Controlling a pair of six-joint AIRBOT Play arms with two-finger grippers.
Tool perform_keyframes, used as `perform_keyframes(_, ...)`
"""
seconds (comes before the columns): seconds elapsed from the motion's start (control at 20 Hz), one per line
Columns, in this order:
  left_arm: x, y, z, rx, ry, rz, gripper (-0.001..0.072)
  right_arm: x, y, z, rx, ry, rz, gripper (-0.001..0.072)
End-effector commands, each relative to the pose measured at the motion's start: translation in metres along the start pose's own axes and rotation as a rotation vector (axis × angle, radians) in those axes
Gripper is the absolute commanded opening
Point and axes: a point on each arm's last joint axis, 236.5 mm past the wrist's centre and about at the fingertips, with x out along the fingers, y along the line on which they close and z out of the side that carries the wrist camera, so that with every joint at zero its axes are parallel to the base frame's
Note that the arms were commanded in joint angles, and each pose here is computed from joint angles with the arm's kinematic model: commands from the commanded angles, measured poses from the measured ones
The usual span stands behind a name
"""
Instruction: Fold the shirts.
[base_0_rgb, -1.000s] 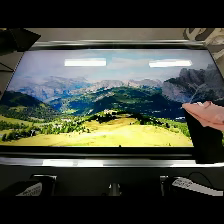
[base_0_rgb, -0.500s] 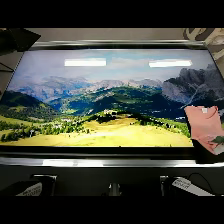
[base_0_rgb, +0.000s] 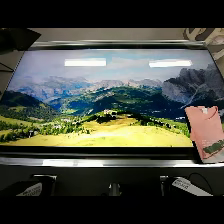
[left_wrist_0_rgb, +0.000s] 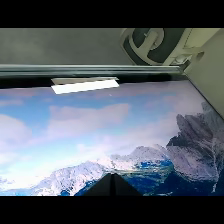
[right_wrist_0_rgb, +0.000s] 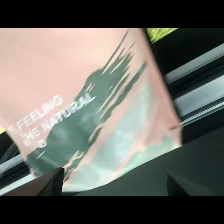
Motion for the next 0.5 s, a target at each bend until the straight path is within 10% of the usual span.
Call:
perform_keyframes(0.0, 0.004, 0.013, 0.001, 0.04, -0.006, 0.085, 0.0026, -0.137, -0.023, 0.119, -0.165, -0.511, -0.257, 0.0708)
perform_keyframes(0.15, 0.01, 0.076, -0.021, 0.081, 0.082, 0.421, 0.0026, -0.233, 0.083, 0.183, -0.371, -0.845, -0.243, 0.0706)
perform_keyframes(0.3, 0.013, 0.133, -0.101, 0.108, 0.422, 0.674, 0.0052, -0.177, 0.232, 0.166, -0.564, -0.673, 0.021, 0.0691)
perform_keyframes(0.4, 0.008, 0.136, -0.178, -0.009, 0.729, 0.665, 0.0549, -0.104, 0.306, 0.11, -0.772, -0.352, 0.164, 0.0673)
perform_keyframes(0.45, -0.001, 0.135, -0.215, -0.053, 0.879, 0.667, 0.0642, -0.077, 0.323, 0.081, -0.834, -0.191, 0.214, 0.0674)
